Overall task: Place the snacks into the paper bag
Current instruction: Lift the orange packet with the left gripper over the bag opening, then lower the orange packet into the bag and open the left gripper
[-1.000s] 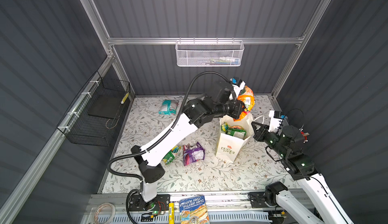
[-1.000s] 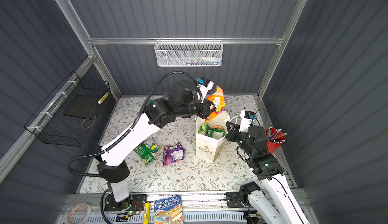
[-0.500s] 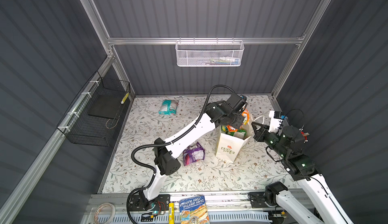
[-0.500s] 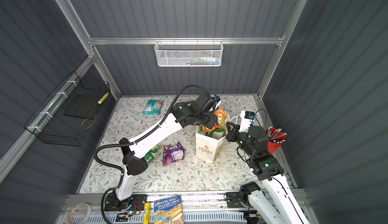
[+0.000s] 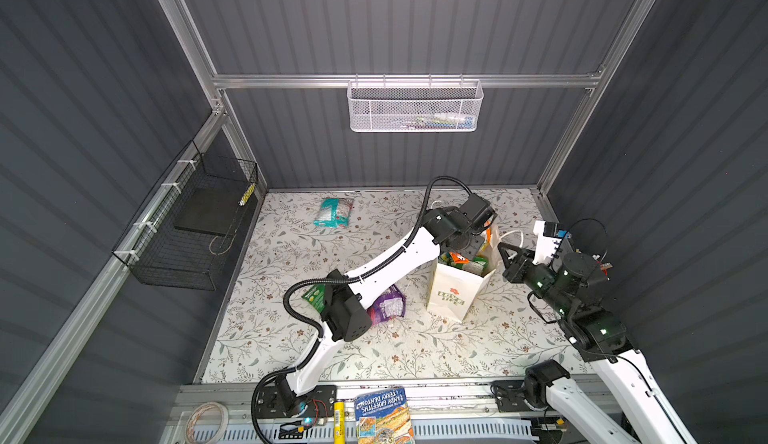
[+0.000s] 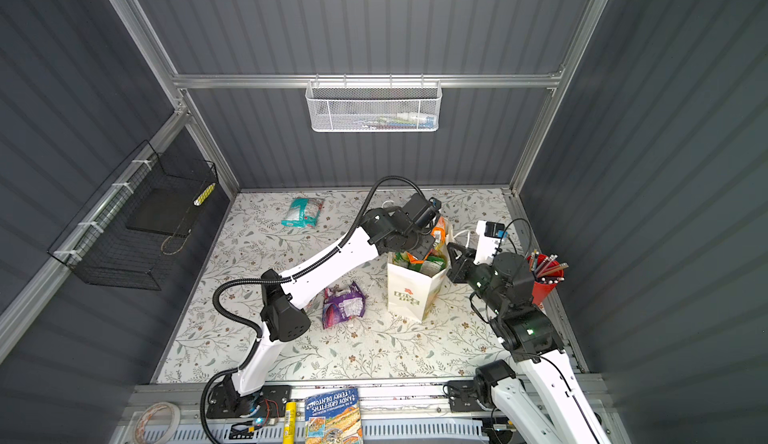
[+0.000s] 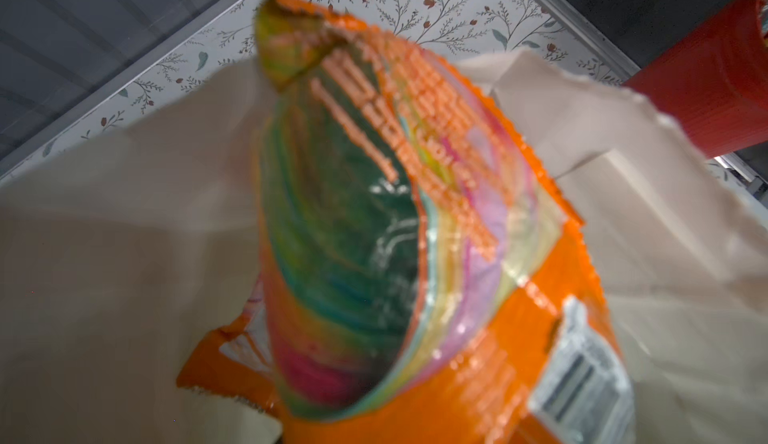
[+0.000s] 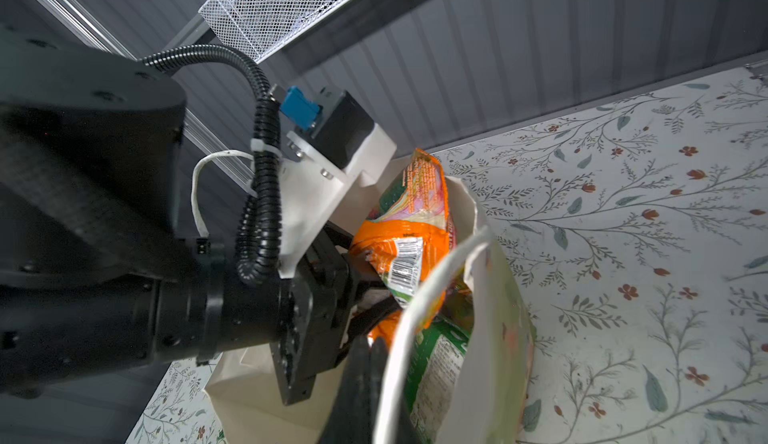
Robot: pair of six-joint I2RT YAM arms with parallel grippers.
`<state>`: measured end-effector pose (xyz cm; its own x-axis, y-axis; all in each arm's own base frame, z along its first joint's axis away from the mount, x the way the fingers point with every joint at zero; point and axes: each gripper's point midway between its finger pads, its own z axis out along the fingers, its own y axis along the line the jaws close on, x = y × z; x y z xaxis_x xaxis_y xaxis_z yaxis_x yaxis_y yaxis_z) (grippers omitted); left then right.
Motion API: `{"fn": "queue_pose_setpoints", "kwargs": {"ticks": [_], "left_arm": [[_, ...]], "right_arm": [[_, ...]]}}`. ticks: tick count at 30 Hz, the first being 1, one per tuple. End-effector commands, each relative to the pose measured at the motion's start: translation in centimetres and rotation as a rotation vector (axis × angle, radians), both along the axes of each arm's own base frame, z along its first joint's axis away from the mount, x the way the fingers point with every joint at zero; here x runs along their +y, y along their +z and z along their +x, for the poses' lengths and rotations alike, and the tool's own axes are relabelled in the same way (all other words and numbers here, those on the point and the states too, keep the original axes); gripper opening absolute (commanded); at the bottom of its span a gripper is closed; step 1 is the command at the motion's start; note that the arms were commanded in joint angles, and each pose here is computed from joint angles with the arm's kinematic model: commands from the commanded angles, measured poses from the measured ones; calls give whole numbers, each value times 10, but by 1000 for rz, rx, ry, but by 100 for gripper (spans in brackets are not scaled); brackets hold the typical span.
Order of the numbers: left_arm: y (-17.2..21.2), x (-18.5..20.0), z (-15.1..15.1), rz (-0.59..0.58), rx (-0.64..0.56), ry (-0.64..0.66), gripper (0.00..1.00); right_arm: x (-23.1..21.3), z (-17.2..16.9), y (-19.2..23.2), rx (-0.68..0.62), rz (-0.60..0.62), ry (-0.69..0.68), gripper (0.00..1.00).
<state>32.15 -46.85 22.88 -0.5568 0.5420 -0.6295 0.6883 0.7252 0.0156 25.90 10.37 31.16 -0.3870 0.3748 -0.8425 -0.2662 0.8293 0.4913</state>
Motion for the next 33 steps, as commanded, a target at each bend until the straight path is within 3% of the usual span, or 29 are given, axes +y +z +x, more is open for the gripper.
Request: {"fn": "queue_pose_setpoints", "kwargs": {"ticks": [1, 6, 12, 21, 26, 33], "left_arm": [[-11, -3, 0, 32, -3, -6, 38], [-15, -4, 2, 33, 10, 14, 36], [27, 7, -17, -75, -11, 1, 32], [32, 8, -33, -32, -44, -19, 33], [32, 6, -26, -18, -67, -1, 52], [103, 7, -46, -203, -93, -79, 81]], "right_arm": [[2, -1, 5, -30, 2, 18, 0], [0, 0, 3, -26, -5, 5, 0], [-1, 0, 3, -25, -7, -3, 0], [-1, 1, 2, -20, -8, -4, 0], [-2, 0, 3, -23, -8, -4, 0], [-1, 2, 1, -16, -9, -3, 0]]}}
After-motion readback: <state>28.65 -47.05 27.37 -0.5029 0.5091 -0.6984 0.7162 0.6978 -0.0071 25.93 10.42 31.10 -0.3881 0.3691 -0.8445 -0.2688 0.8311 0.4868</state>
